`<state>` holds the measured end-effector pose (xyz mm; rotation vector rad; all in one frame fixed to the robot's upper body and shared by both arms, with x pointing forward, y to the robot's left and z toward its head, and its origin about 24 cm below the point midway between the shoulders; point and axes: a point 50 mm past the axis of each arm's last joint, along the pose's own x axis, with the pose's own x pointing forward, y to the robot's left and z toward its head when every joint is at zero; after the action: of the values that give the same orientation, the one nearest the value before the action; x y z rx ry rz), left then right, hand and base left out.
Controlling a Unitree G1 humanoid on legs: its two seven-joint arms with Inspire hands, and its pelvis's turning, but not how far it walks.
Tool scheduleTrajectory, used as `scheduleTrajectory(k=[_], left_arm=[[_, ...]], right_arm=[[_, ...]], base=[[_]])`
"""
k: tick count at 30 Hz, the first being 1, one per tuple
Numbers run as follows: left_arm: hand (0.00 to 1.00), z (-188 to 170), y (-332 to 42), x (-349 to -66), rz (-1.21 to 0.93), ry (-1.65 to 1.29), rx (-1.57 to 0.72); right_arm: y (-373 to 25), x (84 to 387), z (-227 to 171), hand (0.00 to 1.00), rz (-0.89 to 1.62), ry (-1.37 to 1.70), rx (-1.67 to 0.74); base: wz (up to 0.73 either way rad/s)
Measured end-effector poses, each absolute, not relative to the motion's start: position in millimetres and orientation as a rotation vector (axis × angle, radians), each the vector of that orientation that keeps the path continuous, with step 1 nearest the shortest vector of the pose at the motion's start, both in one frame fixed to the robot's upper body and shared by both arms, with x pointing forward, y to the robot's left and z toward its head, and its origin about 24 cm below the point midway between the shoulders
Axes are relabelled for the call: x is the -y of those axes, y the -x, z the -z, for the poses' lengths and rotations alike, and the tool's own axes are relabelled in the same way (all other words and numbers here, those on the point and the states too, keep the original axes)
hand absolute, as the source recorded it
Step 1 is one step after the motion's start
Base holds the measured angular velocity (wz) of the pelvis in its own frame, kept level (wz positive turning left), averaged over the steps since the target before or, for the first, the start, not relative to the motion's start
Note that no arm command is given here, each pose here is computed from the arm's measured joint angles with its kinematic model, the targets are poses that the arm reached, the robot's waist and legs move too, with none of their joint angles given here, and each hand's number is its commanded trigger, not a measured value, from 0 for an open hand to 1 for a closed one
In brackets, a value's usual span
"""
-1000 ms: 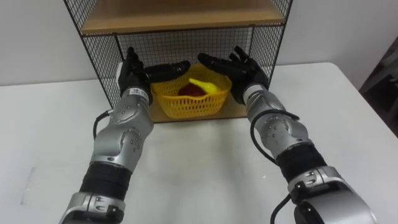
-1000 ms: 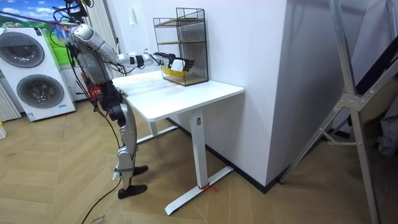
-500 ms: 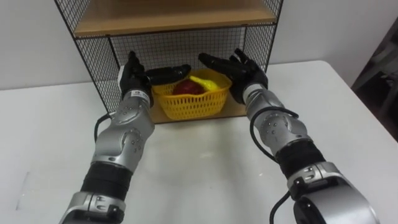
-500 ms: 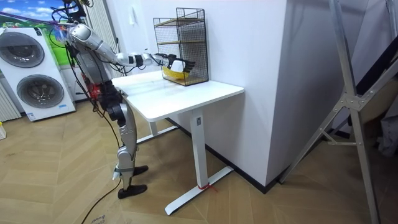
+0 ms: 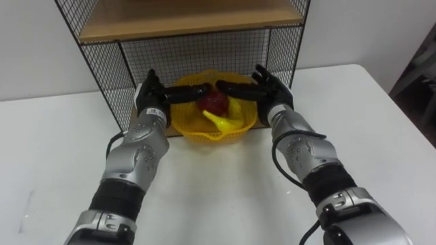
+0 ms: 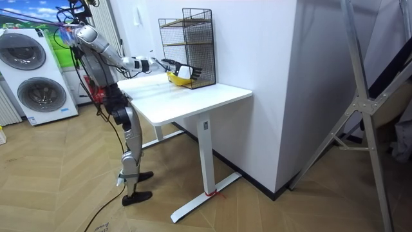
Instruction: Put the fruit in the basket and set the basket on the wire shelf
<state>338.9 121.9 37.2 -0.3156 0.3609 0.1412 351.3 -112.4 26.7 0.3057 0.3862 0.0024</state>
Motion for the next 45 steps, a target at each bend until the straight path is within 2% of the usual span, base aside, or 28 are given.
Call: scheduleTrajectory(k=[16,28,36,45], left_arm=[[0.00,-29,-334,-141,-0.147,0.225,-0.356],[0.00,-30,-335,-145,-0.141,0.219,-0.348],[0.00,-32,-336,-164,-0.193,0.248,-0.337],[0.00,-53,-335,-170,-0.212,0.200,-0.227]], right_arm=[[-347,122,-20,0.00,-0.076,-0.199,-0.378],[-348,130,-22,0.00,-0.096,-0.234,-0.369],[-349,132,-26,0.00,-0.106,-0.250,-0.352],[-345,134,-48,0.00,-0.129,-0.088,-0.211]], base=[[-0.01],[0.00],[0.00],[0.00]])
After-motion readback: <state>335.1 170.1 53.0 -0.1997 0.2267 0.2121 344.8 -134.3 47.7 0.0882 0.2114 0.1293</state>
